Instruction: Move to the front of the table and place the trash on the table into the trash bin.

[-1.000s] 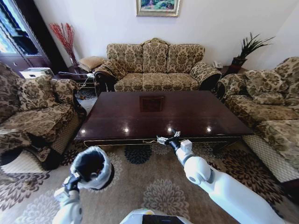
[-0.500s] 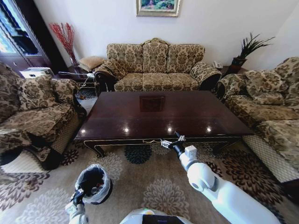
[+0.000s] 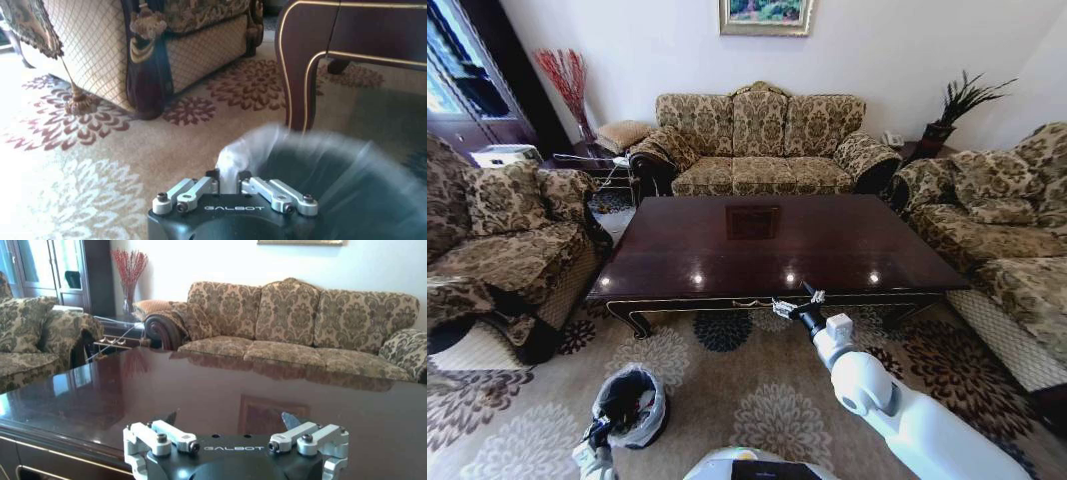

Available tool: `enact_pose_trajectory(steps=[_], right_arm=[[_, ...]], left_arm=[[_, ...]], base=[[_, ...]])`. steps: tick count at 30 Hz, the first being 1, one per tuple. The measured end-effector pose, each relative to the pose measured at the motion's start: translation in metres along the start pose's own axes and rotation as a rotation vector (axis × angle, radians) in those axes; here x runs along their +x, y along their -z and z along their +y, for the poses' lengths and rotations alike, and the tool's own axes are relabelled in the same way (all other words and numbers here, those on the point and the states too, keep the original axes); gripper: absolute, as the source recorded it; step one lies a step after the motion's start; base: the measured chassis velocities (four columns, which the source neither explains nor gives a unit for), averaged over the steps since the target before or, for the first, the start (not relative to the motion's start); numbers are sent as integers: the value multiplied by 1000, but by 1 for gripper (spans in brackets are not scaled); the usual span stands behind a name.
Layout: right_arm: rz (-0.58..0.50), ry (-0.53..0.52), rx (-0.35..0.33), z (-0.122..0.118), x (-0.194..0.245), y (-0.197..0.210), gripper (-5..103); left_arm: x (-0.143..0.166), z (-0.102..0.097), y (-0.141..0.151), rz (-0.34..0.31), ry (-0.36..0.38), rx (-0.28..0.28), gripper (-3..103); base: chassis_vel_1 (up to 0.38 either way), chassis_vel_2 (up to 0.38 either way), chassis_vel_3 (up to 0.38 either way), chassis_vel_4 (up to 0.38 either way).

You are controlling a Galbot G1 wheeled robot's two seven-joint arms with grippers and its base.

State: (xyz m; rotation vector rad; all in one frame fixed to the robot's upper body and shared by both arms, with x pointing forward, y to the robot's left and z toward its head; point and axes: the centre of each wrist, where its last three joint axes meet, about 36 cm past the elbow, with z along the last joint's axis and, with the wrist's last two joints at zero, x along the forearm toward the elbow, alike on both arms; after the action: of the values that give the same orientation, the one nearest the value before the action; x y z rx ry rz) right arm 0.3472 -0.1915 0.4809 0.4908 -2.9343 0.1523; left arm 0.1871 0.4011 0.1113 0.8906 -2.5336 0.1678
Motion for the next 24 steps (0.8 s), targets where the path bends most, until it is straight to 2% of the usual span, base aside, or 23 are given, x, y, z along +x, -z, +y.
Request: enact_pose_trajectory(steps=[2, 4, 8, 9, 10, 12, 13, 14, 16, 17, 18, 19, 20, 22, 24], right_arm=[[-4, -1, -1, 0, 0, 0, 100], [-4, -1, -1, 0, 0, 0, 100], [-10, -2, 0, -1, 0, 2, 100], [-10, -2, 0, -1, 0, 2, 100], [-12, -3, 2, -1, 0, 2, 100], [-14, -4, 4, -2, 1, 3, 100], [-16, -3, 5, -2, 1, 4, 100], [-16, -3, 5, -2, 1, 4, 100], [-20, -1, 5, -2, 2, 5, 100], [-24, 0, 3, -2, 2, 7, 100], [-25, 0, 3, -2, 2, 7, 100], [-36, -2, 1, -3, 3, 11, 100], [-36, -2, 1, -3, 3, 11, 100], [-56, -6, -1, -6, 7, 18, 100], [-67, -25, 13, -12, 16, 25, 100]], left_arm=[[2, 1, 1, 4, -3, -6, 28], [3, 1, 1, 9, -4, -7, 28], [10, 1, 11, 35, -7, 2, 49], [10, 1, 11, 35, -7, 2, 49], [12, 1, 15, 26, -8, 7, 49], [14, 0, 26, 1, -13, 15, 60], [16, -4, 41, -29, -20, 29, 66], [16, -4, 41, -29, -20, 29, 66], [17, -10, 67, -76, -18, 61, 76], [19, -12, 82, -103, -14, 79, 76], [19, -13, 89, -117, -11, 85, 82], [24, -15, 115, -186, -6, 97, 87], [24, -15, 115, -186, -6, 97, 87], [37, -11, 150, -303, -27, 45, 97], [70, -6, 199, -446, -104, -80, 100]], base=[[0, 0, 0, 0], [0, 0, 0, 0], [0, 0, 0, 0], [0, 0, 0, 0], [0, 0, 0, 0], [0, 0, 0, 0], [0, 0, 0, 0], [0, 0, 0, 0], [0, 0, 0, 0], [0, 0, 0, 0], [0, 0, 0, 0], [0, 0, 0, 0], [0, 0, 0, 0], [0, 0, 0, 0], [0, 0, 0, 0]])
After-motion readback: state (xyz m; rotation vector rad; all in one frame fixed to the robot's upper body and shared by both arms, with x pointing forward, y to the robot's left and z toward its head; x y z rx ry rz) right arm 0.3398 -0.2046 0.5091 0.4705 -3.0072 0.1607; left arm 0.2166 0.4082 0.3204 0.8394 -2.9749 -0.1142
